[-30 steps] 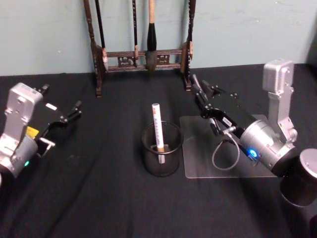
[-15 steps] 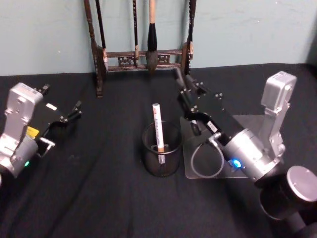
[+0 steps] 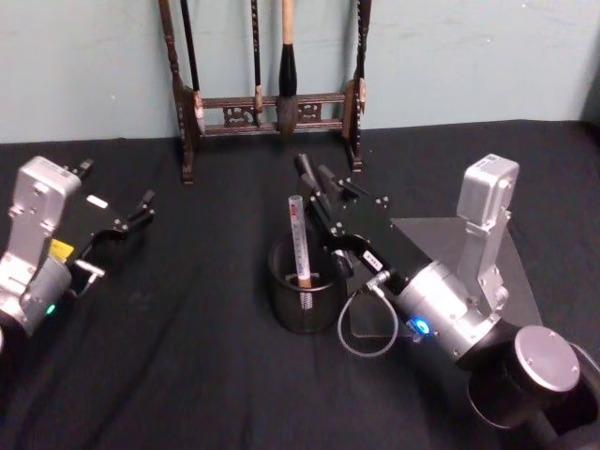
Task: Pick up the water-based marker from the table and place it into the pen holder.
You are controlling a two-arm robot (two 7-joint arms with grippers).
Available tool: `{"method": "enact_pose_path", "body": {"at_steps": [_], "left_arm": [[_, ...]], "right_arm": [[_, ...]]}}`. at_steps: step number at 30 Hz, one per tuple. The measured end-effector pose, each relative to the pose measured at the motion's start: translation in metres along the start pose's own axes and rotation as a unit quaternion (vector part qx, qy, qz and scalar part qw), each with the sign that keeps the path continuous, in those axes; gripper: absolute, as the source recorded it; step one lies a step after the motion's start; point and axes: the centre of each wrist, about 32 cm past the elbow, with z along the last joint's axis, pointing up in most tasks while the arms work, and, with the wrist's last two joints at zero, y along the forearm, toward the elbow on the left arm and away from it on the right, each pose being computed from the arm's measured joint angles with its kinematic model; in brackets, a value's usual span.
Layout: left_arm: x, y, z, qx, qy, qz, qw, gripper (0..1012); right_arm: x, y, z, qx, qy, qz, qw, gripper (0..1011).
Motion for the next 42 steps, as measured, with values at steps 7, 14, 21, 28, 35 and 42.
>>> {"method": "enact_pose_path", "body": {"at_steps": [7,14,21,28,35,42], "left_arm": [[0.0,0.0,0.0,0.0,0.0,0.0,1.0,1001],[0.0,0.0,0.0,0.0,0.0,0.0,1.0,1001],[0.0,0.0,0.0,0.0,0.0,0.0,1.0,1001],[0.0,0.0,0.0,0.0,0.0,0.0,1.0,1001],[0.0,0.0,0.0,0.0,0.0,0.0,1.0,1001],[0.0,0.0,0.0,0.0,0.0,0.0,1.0,1001]], "right_arm": [[-0.002,0.003,-0.004,-0.003,-0.002,0.002,1.0,233],[-0.003,0.006,-0.009,0.001,-0.005,0.001,1.0,233],[-0.005,0.007,-0.014,0.006,-0.009,0.001,0.9999,233],[-0.006,0.009,-0.019,0.008,-0.016,0.002,0.9998,233],[-0.006,0.01,-0.021,0.008,-0.018,0.004,0.9998,233],[-0.008,0.011,-0.022,0.006,-0.02,0.007,0.9998,233]]}}
